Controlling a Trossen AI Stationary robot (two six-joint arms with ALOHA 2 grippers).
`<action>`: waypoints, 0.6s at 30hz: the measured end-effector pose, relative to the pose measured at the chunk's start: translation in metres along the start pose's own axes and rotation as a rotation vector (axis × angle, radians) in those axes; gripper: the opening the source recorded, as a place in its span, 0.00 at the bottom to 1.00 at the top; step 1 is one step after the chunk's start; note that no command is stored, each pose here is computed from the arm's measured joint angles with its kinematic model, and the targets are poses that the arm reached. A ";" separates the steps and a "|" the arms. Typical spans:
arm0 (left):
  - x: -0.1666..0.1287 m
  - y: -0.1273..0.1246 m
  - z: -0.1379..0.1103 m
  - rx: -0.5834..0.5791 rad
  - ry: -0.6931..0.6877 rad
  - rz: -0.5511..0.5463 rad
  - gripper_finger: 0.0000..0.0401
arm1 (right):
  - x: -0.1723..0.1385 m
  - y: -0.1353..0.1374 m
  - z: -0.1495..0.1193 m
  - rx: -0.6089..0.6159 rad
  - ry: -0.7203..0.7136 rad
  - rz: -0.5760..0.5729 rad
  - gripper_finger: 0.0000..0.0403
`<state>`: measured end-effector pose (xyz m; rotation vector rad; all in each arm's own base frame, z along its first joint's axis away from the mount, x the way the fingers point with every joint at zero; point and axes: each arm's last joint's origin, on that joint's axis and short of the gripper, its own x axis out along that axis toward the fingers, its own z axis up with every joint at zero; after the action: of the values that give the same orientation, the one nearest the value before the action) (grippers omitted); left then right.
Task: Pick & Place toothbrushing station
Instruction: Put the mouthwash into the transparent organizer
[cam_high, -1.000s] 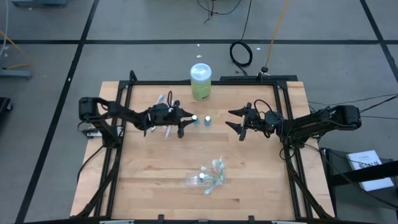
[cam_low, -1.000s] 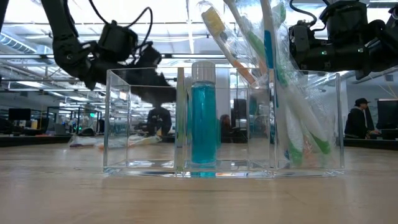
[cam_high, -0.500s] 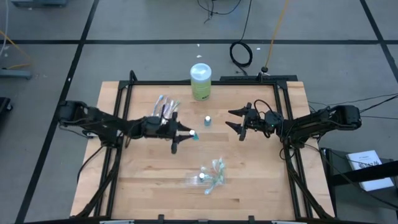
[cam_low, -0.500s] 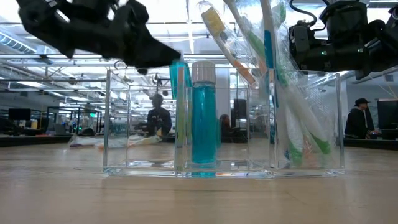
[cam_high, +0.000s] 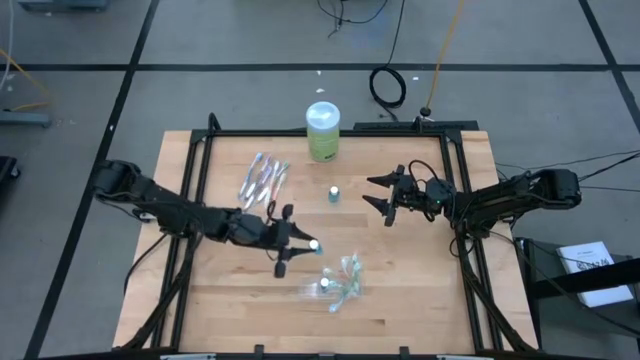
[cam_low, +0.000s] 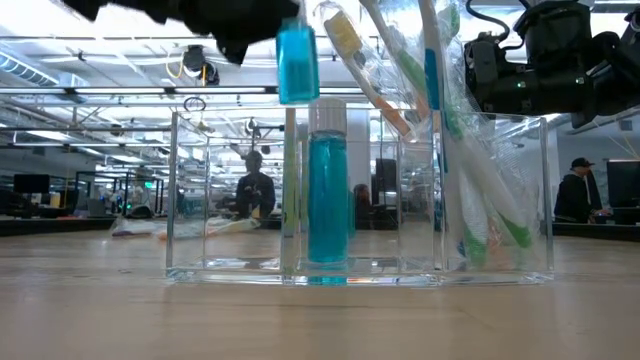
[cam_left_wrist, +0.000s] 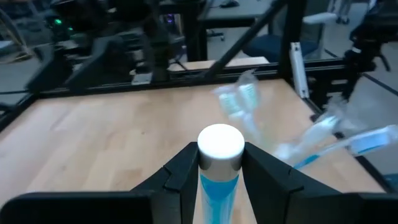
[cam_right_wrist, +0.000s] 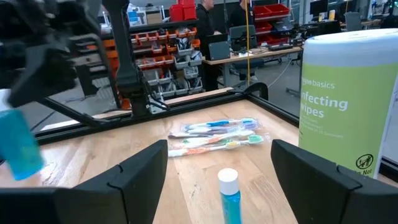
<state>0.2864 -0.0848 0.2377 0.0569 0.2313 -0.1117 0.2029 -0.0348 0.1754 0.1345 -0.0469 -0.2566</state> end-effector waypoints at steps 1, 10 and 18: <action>0.002 -0.003 0.003 0.006 0.000 -0.012 0.29 | 0.000 0.000 0.000 0.000 0.000 0.000 0.69; 0.019 -0.014 -0.005 -0.010 0.034 -0.041 0.29 | 0.000 0.000 0.001 0.002 -0.006 0.001 0.69; 0.037 -0.019 -0.020 -0.034 0.010 -0.130 0.29 | 0.000 0.000 0.001 0.003 -0.011 0.002 0.69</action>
<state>0.3157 -0.1066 0.2091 0.0088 0.2471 -0.2367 0.2028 -0.0348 0.1765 0.1357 -0.0582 -0.2558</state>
